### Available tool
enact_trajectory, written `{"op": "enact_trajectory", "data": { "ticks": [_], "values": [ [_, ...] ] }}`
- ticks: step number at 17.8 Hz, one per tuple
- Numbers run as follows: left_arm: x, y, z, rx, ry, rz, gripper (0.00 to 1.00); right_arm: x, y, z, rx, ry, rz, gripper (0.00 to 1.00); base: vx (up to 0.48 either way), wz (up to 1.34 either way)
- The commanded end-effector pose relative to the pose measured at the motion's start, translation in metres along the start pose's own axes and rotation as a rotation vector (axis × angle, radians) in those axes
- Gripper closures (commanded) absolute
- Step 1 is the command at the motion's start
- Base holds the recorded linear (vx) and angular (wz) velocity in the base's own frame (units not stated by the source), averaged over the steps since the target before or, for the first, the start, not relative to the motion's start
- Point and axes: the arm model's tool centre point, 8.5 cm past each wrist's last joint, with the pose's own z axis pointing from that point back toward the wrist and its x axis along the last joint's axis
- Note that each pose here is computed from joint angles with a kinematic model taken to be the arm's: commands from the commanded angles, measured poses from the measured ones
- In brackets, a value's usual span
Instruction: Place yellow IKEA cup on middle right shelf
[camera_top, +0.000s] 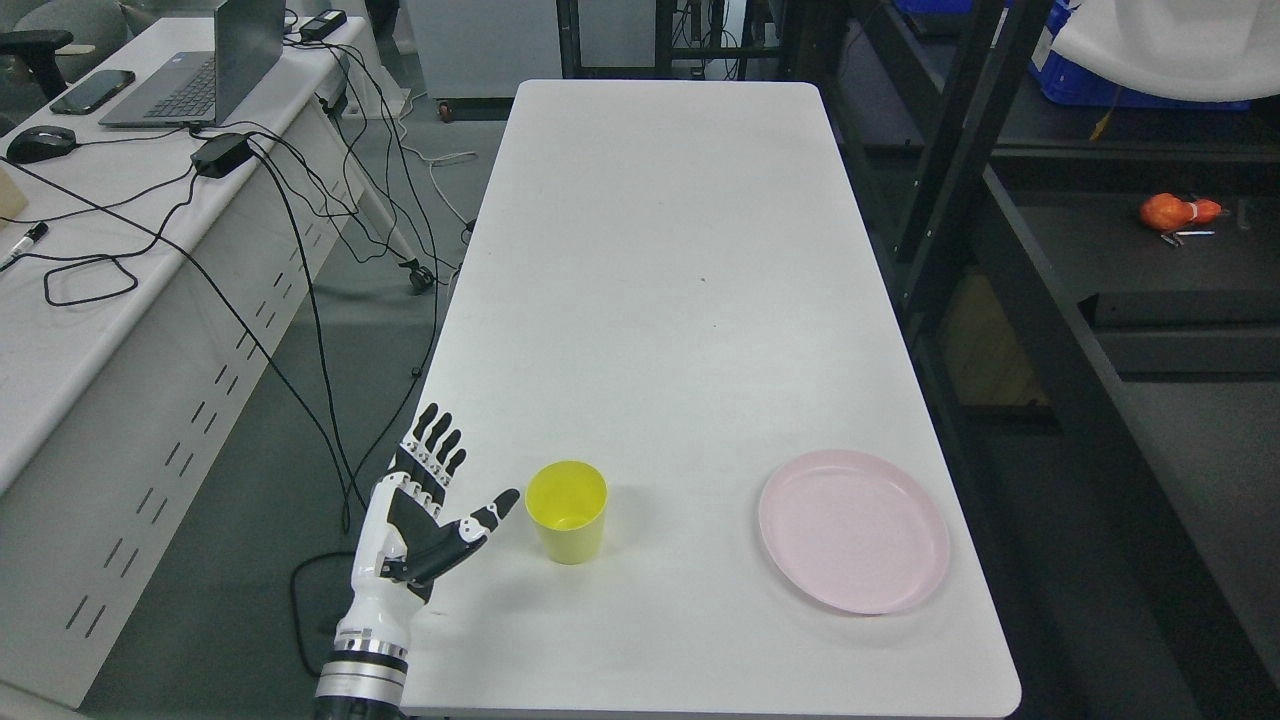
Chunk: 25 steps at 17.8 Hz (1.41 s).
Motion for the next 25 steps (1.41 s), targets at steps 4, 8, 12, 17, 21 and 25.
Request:
{"op": "enact_trajectory", "data": {
  "ticks": [4, 8, 12, 17, 21, 25],
  "values": [
    [-0.032, -0.030, -0.010, -0.096, 0.083, 0.000, 0.01, -0.007, -0.028, 0.003, -0.227, 0.012, -0.005, 0.01, 0.000, 0.00],
    [-0.038, -0.030, -0.019, -0.097, 0.107, -0.007, 0.01, -0.007, -0.028, 0.003, -0.227, 0.010, -0.005, 0.01, 0.000, 0.00],
    [-0.049, -0.041, -0.016, -0.126, 0.140, 0.002, 0.01, -0.007, -0.028, 0.003, -0.227, 0.010, -0.005, 0.01, 0.000, 0.00],
    [-0.058, -0.071, -0.008, -0.210, 0.166, 0.016, 0.01, -0.007, -0.028, 0.003, -0.227, 0.010, -0.005, 0.01, 0.000, 0.00],
    [-0.063, -0.093, -0.001, -0.271, 0.184, 0.025, 0.01, -0.007, -0.028, 0.003, -0.227, 0.010, -0.005, 0.01, 0.000, 0.00],
    [-0.065, -0.097, 0.001, -0.282, 0.190, 0.028, 0.01, -0.007, -0.028, 0.003, -0.227, 0.010, -0.005, 0.01, 0.011, 0.00]
  ]
}}
